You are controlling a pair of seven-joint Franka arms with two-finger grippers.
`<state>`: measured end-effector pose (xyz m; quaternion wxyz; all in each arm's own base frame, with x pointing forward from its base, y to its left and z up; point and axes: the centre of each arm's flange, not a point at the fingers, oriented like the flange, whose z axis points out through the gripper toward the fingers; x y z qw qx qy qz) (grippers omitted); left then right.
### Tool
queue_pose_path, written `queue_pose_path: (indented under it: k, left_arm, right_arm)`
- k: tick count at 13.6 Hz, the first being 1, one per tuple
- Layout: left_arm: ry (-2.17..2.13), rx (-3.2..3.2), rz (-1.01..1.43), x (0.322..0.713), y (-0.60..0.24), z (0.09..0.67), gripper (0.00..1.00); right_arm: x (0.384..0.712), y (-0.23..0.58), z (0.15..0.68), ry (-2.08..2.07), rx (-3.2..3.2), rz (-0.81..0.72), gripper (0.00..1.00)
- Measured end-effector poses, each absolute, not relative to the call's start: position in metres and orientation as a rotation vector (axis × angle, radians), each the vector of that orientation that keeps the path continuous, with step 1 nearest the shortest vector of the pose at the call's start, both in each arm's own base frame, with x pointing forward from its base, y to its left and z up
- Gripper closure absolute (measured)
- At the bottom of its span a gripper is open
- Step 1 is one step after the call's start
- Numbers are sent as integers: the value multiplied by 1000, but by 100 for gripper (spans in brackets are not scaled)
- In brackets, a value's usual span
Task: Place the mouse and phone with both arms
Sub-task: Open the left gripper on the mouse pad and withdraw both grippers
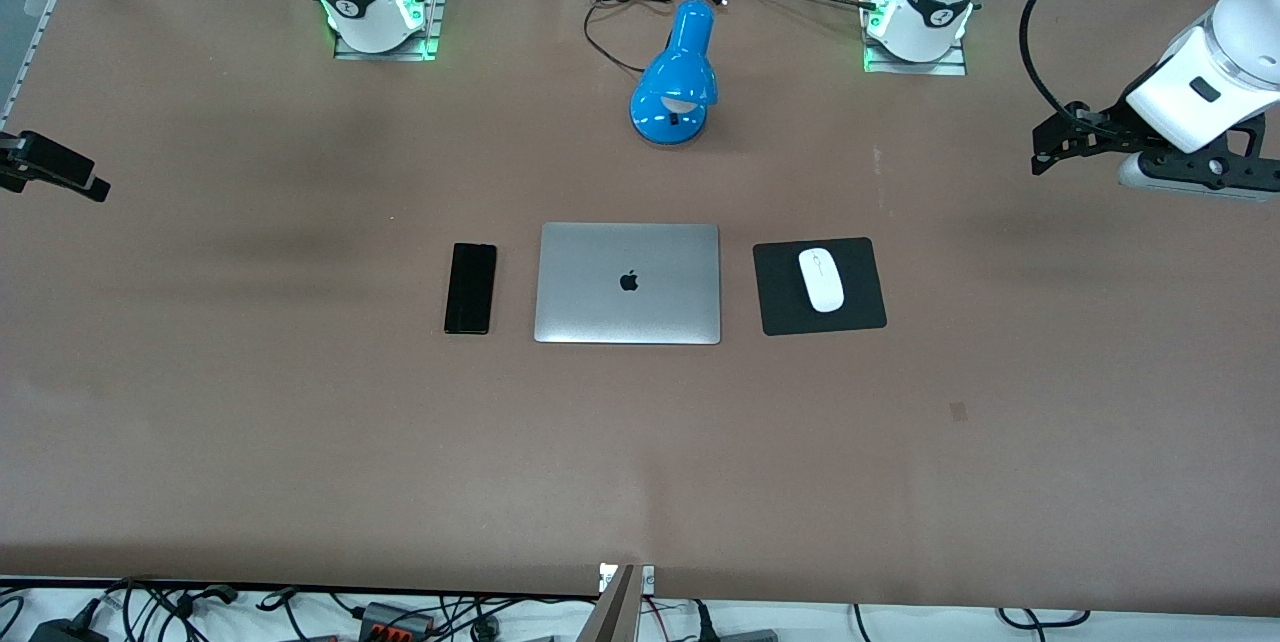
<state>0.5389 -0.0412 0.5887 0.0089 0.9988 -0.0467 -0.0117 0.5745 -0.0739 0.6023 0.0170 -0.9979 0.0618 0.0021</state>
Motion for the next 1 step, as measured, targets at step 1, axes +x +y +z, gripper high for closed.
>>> queue_pose_path:
  k: [1]
  left_arm:
    - [-145,3120,-36,539,-41,589,0]
  right_arm:
    - [574,-74,602,192,-3102,12,0]
